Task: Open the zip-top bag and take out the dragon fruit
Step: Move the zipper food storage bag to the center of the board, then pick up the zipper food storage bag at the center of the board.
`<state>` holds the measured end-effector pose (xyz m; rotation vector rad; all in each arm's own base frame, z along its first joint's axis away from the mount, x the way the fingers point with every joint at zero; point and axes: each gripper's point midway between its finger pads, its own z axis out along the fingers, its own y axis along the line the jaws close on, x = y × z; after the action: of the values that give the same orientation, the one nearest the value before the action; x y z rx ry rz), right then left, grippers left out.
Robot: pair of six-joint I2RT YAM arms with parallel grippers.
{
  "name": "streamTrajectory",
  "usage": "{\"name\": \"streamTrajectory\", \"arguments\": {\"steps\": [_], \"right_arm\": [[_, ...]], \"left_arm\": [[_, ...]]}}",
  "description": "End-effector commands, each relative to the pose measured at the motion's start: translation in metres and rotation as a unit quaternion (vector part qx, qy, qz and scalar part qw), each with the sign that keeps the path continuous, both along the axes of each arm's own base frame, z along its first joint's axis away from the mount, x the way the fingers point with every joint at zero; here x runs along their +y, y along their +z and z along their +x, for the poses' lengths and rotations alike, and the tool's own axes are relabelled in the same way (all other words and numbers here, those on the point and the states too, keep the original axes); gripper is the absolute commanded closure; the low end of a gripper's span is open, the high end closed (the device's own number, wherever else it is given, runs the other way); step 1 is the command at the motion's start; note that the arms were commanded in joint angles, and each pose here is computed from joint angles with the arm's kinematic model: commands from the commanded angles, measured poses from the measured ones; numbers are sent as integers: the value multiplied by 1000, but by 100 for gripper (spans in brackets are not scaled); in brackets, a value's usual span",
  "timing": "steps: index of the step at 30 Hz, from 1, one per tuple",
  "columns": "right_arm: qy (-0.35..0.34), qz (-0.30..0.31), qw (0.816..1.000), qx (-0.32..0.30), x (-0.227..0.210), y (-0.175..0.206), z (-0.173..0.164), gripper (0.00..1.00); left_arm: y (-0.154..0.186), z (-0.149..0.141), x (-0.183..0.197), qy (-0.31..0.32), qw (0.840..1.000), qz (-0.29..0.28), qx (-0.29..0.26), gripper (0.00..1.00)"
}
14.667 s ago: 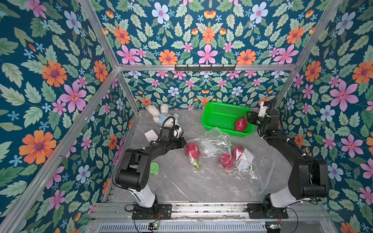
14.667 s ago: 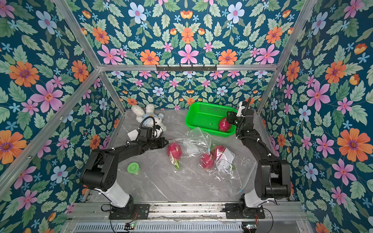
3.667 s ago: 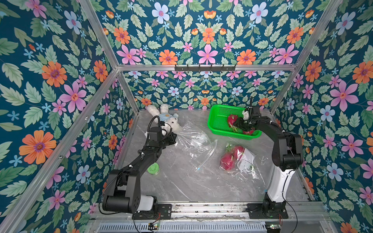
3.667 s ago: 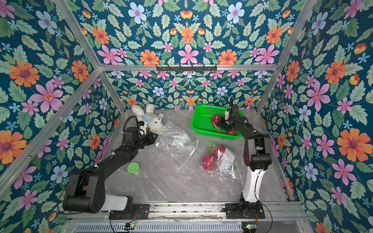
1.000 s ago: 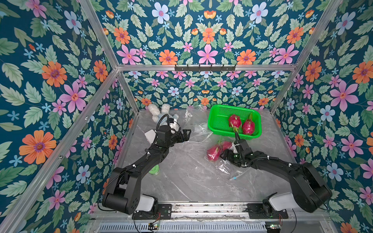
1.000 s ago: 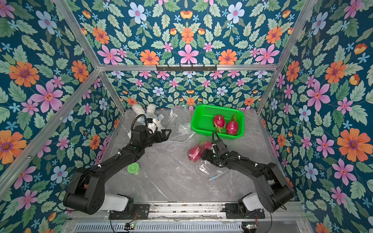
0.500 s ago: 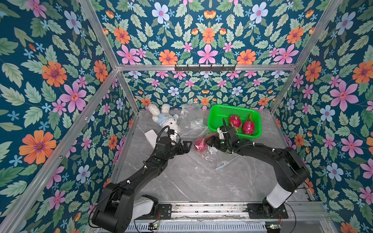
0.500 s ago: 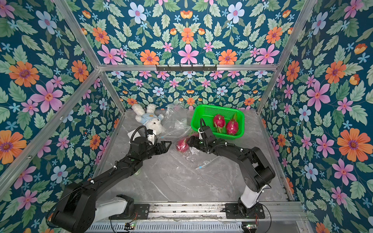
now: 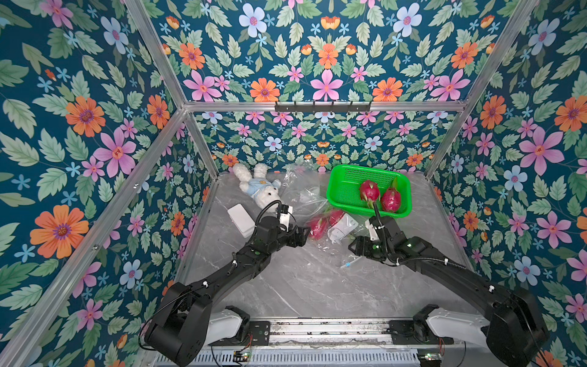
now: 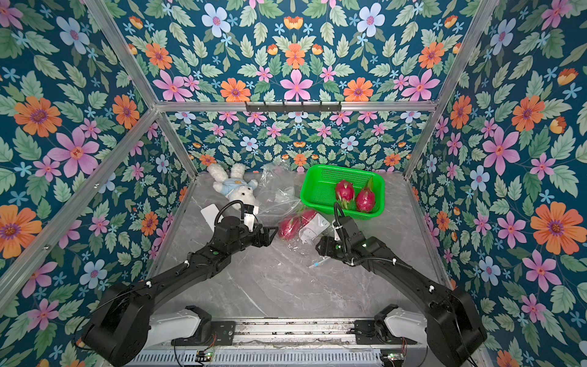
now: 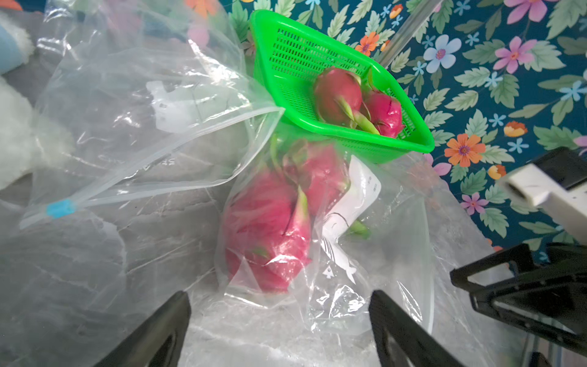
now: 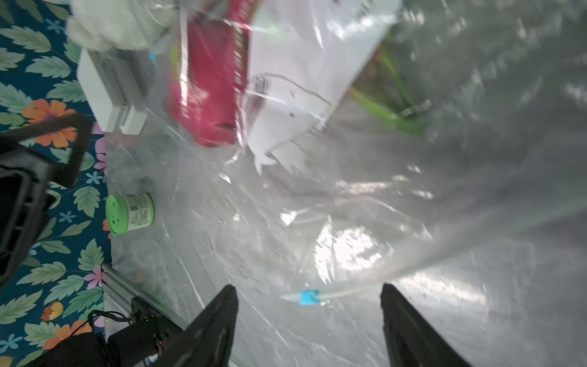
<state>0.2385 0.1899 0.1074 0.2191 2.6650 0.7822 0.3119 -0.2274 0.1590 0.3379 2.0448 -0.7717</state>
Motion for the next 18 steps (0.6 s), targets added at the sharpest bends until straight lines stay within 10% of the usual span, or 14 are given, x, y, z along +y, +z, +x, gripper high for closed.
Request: {"name": "streamTrajectory", "arguments": {"steps": [1,13,18], "right_arm": [[-61,48,996,38,-2,-11,-9,32],[-128,123,983,54,18,-29,20,45],[-145,130,977,82,16,-40,21,76]], "left_arm": [[5,2,-6,-15,998,31,-51,10],[-20,-31,-34,-94,988,93,-78,15],[-22,-48,-47,-129,982,99,-94,17]]}}
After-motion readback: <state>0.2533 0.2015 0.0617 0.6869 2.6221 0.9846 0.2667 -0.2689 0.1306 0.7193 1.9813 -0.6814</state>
